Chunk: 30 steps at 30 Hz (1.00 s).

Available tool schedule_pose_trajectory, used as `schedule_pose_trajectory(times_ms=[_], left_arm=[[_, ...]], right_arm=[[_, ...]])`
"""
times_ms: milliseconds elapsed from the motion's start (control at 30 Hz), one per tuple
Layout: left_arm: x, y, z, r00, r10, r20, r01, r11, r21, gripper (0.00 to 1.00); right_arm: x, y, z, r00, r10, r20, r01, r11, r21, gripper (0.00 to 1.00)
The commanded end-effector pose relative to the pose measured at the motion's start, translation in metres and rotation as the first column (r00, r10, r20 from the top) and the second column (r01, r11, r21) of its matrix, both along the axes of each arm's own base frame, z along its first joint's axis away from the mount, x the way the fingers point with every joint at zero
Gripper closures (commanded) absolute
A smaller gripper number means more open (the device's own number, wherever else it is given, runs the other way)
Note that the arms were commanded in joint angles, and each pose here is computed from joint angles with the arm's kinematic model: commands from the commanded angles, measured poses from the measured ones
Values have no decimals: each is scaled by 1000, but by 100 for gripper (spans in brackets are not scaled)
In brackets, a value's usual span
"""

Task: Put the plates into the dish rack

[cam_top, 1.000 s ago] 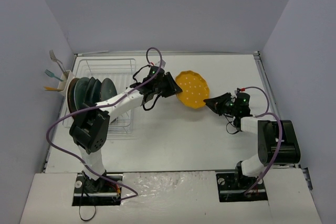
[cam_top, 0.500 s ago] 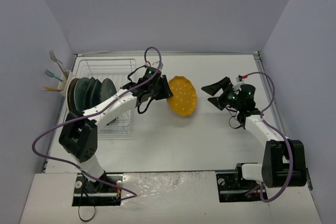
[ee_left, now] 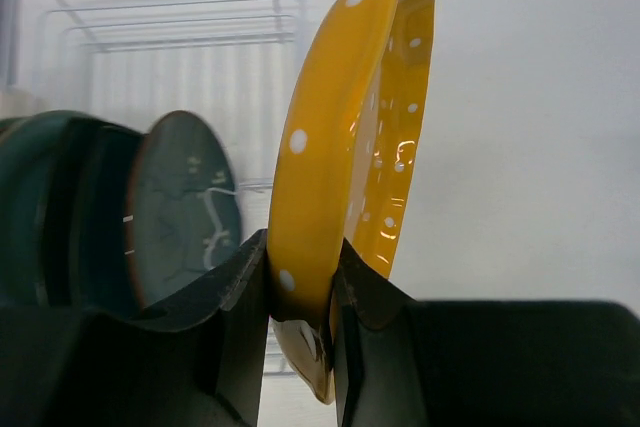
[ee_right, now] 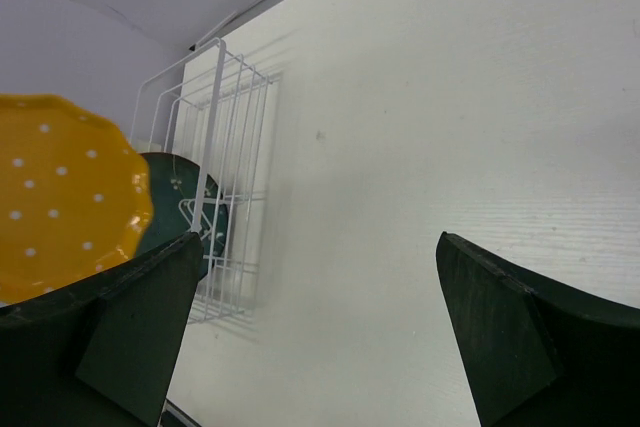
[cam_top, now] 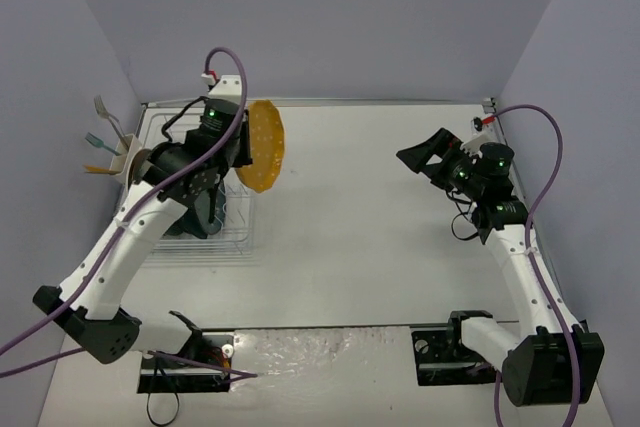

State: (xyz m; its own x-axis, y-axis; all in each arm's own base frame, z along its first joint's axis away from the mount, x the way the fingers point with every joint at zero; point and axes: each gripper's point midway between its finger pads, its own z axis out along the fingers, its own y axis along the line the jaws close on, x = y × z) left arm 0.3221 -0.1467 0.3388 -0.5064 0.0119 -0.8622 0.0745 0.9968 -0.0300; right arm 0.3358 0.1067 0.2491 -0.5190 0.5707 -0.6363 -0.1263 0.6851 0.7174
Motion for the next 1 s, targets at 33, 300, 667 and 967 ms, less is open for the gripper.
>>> schedule_pose_trajectory(times_ms=[33, 300, 667, 967], left_arm=[[-5, 72, 37, 977, 190, 98, -202, 969, 142, 100], [23, 80, -5, 967, 253, -1, -249, 954, 164, 100], [42, 74, -72, 948, 294, -125, -264, 941, 212, 100], [33, 68, -115, 944, 275, -182, -241, 952, 186, 96]], right_arm=[[6, -4, 0, 1000, -7, 6, 7, 999, -48, 0], [3, -7, -4, 1000, -18, -5, 17, 998, -63, 0], [-9, -13, -15, 999, -25, -26, 22, 996, -91, 0], [-10, -25, -20, 998, -47, -30, 43, 994, -98, 0]])
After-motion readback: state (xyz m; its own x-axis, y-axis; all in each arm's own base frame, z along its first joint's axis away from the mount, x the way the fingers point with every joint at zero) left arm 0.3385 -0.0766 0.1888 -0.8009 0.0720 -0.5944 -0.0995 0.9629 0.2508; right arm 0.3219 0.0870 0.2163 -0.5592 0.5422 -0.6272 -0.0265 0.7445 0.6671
